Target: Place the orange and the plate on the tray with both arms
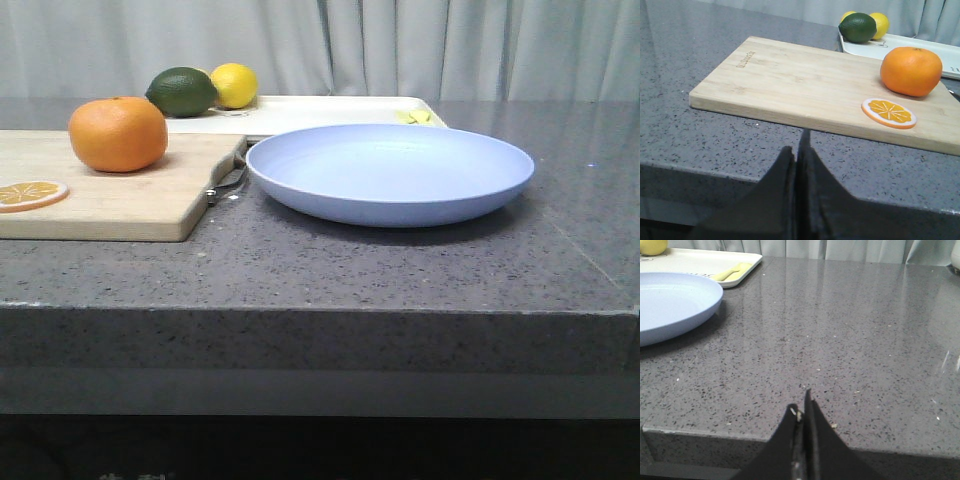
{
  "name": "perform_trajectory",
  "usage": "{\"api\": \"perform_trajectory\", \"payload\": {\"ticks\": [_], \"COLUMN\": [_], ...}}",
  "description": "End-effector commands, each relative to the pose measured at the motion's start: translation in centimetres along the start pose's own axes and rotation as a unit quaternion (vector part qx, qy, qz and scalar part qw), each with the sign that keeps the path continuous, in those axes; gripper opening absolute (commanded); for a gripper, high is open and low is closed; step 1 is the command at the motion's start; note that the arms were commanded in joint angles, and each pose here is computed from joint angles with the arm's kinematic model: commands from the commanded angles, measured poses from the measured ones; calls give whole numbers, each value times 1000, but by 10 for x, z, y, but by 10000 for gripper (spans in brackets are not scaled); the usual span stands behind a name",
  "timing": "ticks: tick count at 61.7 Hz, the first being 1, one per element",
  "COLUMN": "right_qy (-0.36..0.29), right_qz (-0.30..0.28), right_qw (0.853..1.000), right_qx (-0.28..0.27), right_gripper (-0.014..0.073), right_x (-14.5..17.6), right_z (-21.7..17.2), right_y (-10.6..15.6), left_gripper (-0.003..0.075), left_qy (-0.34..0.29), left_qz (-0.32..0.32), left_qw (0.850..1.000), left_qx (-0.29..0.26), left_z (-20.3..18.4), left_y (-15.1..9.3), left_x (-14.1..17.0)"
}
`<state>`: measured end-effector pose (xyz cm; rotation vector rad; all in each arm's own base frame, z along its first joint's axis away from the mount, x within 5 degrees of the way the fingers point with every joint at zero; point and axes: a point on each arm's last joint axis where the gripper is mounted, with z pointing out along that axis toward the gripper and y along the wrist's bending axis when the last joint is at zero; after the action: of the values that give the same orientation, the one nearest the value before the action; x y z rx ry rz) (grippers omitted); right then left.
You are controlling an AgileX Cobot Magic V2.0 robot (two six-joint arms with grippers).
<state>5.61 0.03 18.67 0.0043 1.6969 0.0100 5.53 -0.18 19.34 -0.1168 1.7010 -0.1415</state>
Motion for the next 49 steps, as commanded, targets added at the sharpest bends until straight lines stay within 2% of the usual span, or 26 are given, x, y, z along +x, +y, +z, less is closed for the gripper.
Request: {"api": "perform_trajectory", "payload": {"ticks": [1,38,44,49], "right_qy": [-53,-53,-53,-53], "right_qz": [-4,-4,-4,-4], "right_qw": [999,999,999,999], "right_qx": [3,3,3,3], "right_gripper": [-61,-61,-61,-61], "right_x": [-10,-10,-10,-10], "right_z": [-2,-2,-2,-2], "right_y": [0,0,0,0], "left_gripper": [-18,-18,-18,-18], "left_qy": [-46,-46,-47,-48], "left_qz": [-9,-9,46,66], "left_qw": [999,999,998,997], "left_qx": [6,6,-2,-6], "left_z": [-1,-1,-1,-1], "left_y": [-1,-1,0,1], "left_x": [-6,-6,-6,-6]}}
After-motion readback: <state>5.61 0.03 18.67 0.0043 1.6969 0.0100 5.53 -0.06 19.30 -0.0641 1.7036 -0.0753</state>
